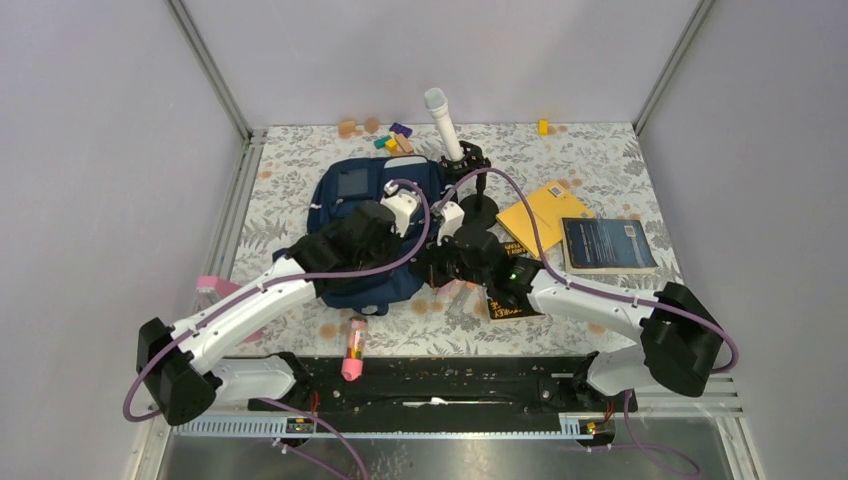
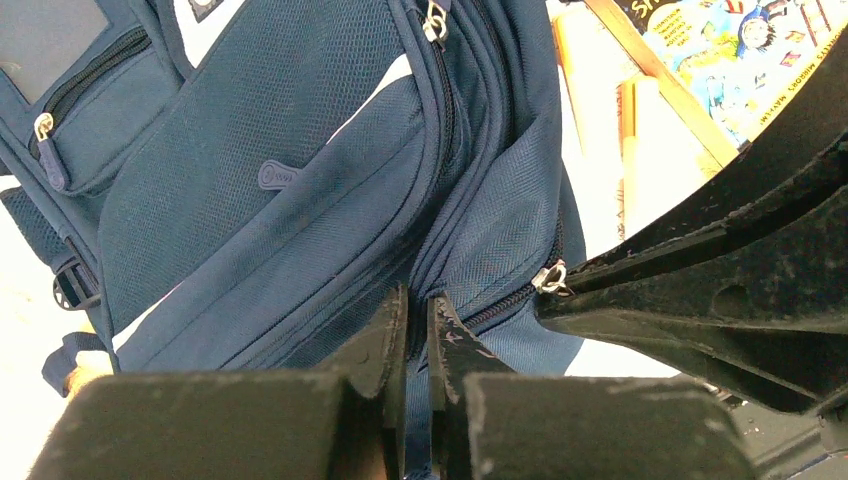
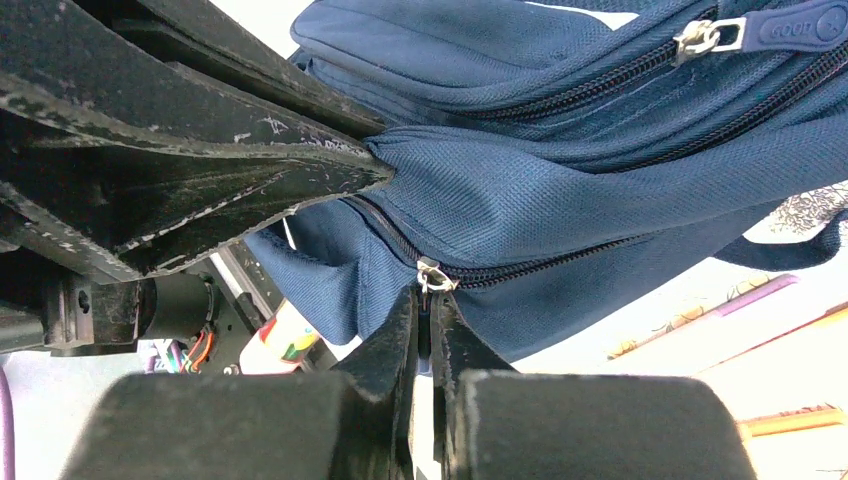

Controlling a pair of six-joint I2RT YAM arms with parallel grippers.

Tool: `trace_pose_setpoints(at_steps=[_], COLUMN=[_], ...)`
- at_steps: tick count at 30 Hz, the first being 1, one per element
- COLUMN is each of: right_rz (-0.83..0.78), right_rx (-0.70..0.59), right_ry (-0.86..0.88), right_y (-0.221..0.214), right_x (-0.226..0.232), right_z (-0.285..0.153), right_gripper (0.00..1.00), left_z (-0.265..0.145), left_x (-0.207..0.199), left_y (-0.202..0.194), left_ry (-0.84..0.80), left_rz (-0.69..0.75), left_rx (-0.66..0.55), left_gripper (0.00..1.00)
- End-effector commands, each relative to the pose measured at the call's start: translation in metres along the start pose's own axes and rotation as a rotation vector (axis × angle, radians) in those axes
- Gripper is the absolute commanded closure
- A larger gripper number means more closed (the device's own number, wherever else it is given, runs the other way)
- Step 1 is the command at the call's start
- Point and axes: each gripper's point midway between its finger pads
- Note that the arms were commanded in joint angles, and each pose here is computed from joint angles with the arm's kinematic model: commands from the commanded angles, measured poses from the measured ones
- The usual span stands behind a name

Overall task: Pack the student bag
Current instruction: Unzip the student bag at the center of the board.

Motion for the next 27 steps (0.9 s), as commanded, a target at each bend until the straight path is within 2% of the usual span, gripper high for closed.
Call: trace_pose_setpoints(at_steps=[1,19,22,25,27], right_rz=[0.008,0.01,-0.003,-0.046,-0.075], right_rx=[-0.134,-0.108,-0.127,-0.129,-0.135], right_ry=[0.105,0.09,0.071,0.011,-0.042], right_y=[0.041,0.032,0.034,0.03,0.03], right_x=[0.044,0.076,0.071,0.057,0.044], right_z=[-0.007,0.012,0.005,-0.008,-0.02], right_gripper=[1.0,0.98,0.85,0.6,0.47], left_z=[-0.014,-0.018,-0.023,-0.032,-0.034], left_x=[-0.015,-0.021,-0.015,-0.007,0.0], left_y=[0.051,0.054,0.052,0.049,0.043], left_ry=[-0.082,-0.123,-0.097,-0.077,-0.057], left_rz=[-0.037,-0.043,-0.018,0.056,0.062], left_rx=[-0.22,-0.242,-0.237,-0.229,-0.229], left_gripper=[1.0,1.0,1.0,1.0,1.0])
Point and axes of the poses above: each gripper's point midway between its finger pads, its own z axis out along the fingers, its own x axis along the line the jaws close on, y = z × x, and after that the axes turned 13 degrees about -z, right-handed
